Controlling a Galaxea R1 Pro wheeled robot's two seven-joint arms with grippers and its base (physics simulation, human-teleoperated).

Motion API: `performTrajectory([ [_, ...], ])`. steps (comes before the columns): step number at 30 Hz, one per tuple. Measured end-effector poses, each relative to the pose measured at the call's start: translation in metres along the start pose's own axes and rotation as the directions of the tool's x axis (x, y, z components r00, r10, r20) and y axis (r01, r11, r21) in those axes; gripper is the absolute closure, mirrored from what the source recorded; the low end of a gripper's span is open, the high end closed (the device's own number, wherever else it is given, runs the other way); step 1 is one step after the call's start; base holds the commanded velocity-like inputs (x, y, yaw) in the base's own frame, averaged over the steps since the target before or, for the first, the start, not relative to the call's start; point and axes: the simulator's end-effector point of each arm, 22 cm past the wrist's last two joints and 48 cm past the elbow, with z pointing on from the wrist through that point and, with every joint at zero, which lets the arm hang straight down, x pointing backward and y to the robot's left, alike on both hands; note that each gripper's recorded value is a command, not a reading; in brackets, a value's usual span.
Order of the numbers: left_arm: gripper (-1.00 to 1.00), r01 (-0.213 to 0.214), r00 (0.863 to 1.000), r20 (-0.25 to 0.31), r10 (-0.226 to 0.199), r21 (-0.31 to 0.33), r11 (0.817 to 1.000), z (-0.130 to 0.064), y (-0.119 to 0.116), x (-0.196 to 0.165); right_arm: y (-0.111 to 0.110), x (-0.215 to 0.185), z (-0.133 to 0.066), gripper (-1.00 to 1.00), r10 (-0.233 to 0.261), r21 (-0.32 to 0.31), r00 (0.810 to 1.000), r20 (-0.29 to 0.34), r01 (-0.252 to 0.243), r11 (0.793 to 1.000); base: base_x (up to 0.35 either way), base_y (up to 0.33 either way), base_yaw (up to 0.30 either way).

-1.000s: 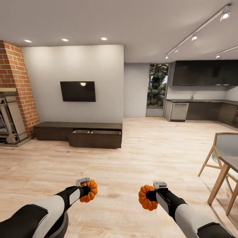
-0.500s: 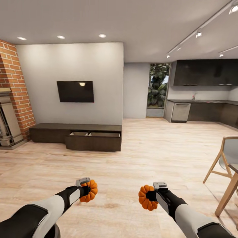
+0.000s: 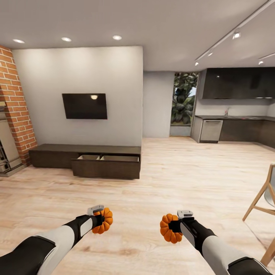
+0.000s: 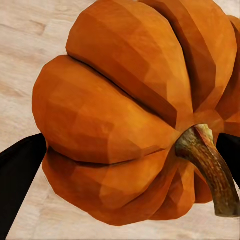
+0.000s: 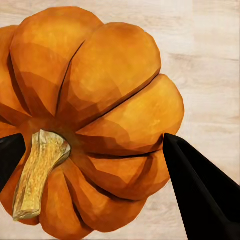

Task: Place each of the two pumpkins and all three candles from the living room inside a cabinet in the living room (use any cabinet), then make sure every cabinet is closed, and position the cauldron so it is next to a table in the living room.

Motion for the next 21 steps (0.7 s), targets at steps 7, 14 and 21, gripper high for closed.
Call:
performTrajectory([
  [7, 1.00, 0.000, 1.000, 0.000, 0.000, 0.000, 1.000, 0.0000, -0.0001, -0.0002, -0.0001, 0.0000, 0.0000, 1.00, 0.001, 0.000, 1.000, 0.000, -0.001, 1.000, 0.335, 0.000, 0.000],
  [14, 1.00, 0.000, 1.000, 0.000, 0.000, 0.000, 1.000, 0.0000, 0.0000, -0.0002, -0.0001, -0.0001, 0.0000, 1.00, 0.001, 0.000, 1.000, 0.000, -0.001, 1.000, 0.335, 0.000, 0.000],
  [21, 1.00, 0.000, 1.000, 0.000, 0.000, 0.000, 1.000, 0.0000, -0.0001, 0.0000, -0.0001, -0.0001, 0.0000, 1.00, 0.001, 0.000, 1.000, 0.000, -0.001, 1.000, 0.335, 0.000, 0.000],
])
